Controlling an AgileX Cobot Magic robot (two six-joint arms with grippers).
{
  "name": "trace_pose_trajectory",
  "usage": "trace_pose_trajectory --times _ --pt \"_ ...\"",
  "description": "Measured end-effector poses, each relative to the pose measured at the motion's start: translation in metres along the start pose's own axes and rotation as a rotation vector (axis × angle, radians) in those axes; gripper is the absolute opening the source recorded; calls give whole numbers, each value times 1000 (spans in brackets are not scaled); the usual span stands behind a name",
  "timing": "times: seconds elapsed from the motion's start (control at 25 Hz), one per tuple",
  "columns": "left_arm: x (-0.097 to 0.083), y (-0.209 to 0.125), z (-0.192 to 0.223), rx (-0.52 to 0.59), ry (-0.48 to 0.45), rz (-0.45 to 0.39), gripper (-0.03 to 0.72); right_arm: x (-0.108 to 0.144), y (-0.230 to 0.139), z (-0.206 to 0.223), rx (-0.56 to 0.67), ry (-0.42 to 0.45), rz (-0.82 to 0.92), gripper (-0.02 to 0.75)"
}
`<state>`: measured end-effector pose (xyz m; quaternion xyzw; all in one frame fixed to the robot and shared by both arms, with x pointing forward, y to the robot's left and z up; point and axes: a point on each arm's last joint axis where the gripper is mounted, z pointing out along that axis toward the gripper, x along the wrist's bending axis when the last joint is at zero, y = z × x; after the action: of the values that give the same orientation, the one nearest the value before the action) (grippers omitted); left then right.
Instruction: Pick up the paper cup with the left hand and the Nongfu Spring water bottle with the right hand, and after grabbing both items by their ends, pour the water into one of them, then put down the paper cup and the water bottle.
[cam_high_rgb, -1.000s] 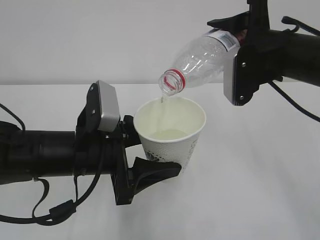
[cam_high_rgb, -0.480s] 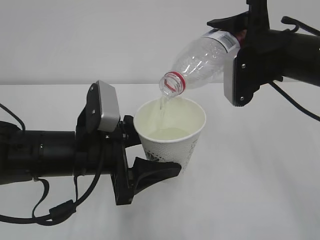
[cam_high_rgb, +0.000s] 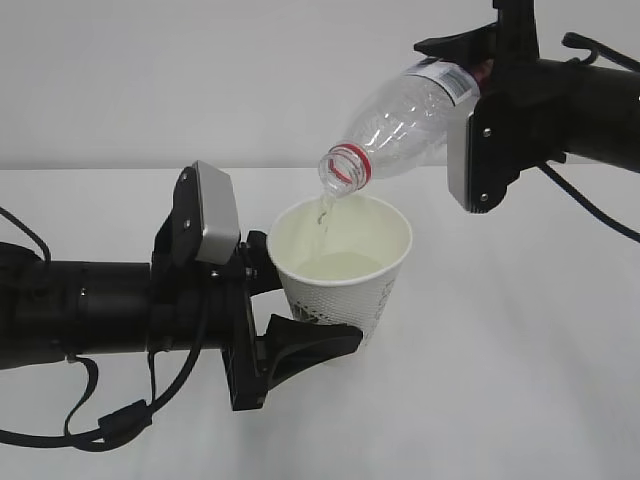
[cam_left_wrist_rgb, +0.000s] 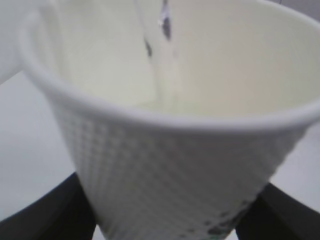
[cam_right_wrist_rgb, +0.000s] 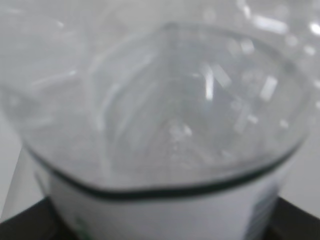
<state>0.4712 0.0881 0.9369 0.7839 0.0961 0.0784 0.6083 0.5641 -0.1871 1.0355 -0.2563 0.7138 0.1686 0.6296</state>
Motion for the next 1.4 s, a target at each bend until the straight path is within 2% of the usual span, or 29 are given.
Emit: trace_pose_trajectory --times 1.4 --pt "0 0 0 3 0 1 543 -1 0 0 -1 -6 -3 476"
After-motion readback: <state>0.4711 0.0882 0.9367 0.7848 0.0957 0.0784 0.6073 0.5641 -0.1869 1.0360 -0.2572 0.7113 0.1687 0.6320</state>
